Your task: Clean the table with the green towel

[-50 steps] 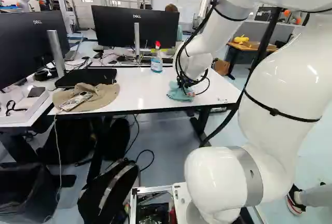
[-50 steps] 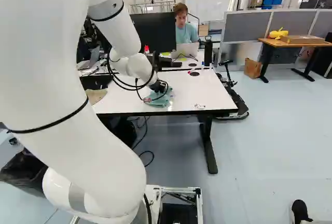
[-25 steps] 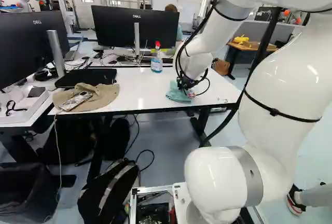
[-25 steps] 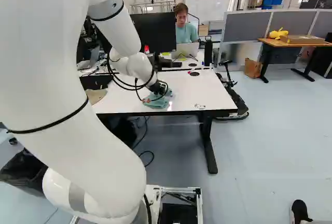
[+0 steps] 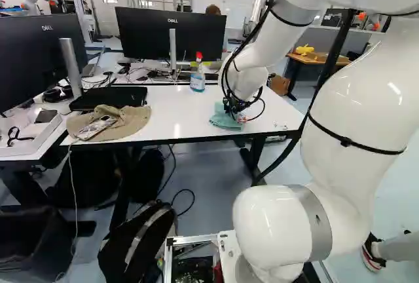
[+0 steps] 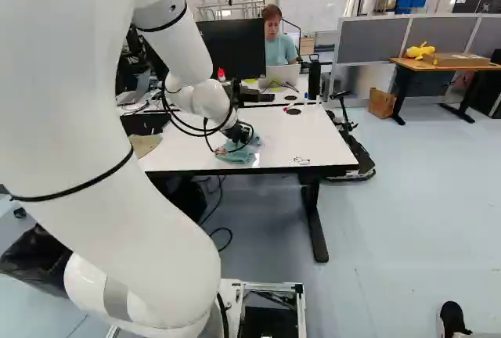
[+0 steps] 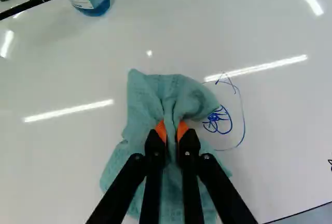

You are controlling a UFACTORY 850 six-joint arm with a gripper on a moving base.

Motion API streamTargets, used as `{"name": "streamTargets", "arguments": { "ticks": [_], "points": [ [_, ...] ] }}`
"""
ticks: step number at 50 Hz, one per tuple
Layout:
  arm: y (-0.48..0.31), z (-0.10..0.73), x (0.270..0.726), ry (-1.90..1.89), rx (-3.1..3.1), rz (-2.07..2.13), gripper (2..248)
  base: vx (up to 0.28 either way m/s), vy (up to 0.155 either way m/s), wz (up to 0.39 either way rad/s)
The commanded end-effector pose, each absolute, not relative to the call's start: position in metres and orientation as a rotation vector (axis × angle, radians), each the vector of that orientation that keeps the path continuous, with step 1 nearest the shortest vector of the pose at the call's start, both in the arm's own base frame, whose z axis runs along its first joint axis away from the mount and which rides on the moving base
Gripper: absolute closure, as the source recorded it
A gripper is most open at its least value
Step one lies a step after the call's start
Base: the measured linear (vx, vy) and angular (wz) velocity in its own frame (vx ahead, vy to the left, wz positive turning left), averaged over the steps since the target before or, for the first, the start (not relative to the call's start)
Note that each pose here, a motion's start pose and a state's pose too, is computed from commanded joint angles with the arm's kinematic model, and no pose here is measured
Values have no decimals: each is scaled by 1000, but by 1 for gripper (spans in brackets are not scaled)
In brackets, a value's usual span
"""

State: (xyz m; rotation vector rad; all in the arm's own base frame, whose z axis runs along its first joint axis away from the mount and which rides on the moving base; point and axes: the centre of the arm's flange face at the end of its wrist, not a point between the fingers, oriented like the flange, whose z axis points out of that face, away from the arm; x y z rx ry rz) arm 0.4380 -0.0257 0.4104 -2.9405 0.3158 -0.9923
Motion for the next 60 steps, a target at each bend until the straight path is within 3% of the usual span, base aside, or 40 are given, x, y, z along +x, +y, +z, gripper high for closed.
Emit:
{"name": "streamTargets", "arguments": {
  "ticks": [60],
  "points": [
    [-122, 410, 478, 606, -2947, -1032, 208, 0, 0, 0]
  ]
}}
